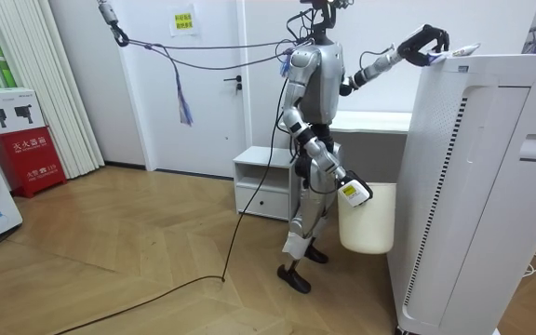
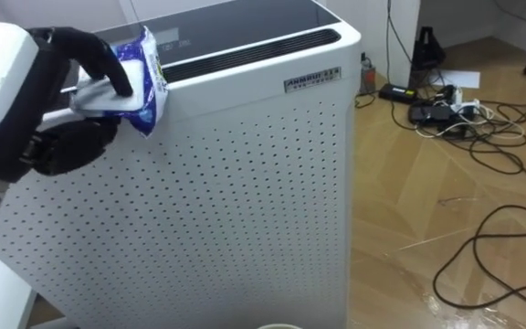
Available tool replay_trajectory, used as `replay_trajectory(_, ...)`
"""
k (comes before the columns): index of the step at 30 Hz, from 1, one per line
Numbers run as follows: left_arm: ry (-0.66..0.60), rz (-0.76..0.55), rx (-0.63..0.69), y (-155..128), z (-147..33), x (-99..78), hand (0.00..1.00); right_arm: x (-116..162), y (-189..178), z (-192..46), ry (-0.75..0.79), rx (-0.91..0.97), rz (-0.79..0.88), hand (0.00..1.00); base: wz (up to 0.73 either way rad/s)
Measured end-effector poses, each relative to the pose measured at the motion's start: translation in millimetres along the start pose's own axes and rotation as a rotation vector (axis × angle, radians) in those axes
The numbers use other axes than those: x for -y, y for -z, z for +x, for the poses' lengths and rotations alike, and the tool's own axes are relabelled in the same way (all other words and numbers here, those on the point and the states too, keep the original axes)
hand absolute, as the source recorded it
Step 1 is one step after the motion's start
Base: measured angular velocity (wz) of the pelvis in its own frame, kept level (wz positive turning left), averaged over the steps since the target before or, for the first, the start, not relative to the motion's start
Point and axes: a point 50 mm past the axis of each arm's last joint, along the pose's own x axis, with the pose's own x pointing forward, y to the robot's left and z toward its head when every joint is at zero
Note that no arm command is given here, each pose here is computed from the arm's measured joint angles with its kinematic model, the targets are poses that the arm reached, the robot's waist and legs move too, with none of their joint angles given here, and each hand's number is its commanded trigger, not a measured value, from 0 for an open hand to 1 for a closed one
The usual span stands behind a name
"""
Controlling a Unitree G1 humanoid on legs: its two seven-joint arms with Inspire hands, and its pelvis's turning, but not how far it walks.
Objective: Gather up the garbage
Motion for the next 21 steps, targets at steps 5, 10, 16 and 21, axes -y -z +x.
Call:
replay_trajectory(5, -0.003, -0.004, 0.03, -3.6, 0.0, -0.9, 1.0, -0.3, -1.2, 0.4, -0.011, 0.006, -0.003, 1.0, 0.01)
replay_trajectory(10, -0.019, -0.191, 0.13, -20.0, -0.8, -5.3, 1.0, -1.9, -5.0, 1.2, -0.024, 0.033, -0.013, 1.0, 0.01)
replay_trajectory(16, 0.073, -0.59, 0.245, -42.8, -9.3, -4.6, 1.0, -5.0, -8.4, 3.0, -0.053, 0.044, -0.01, 1.0, -0.01)
replay_trajectory(21, 0.247, -0.856, 0.322, -57.8, -13.6, 8.3, 1.0, -10.1, -12.1, 4.9, -0.077, 0.053, -0.031, 1.0, 0.0)
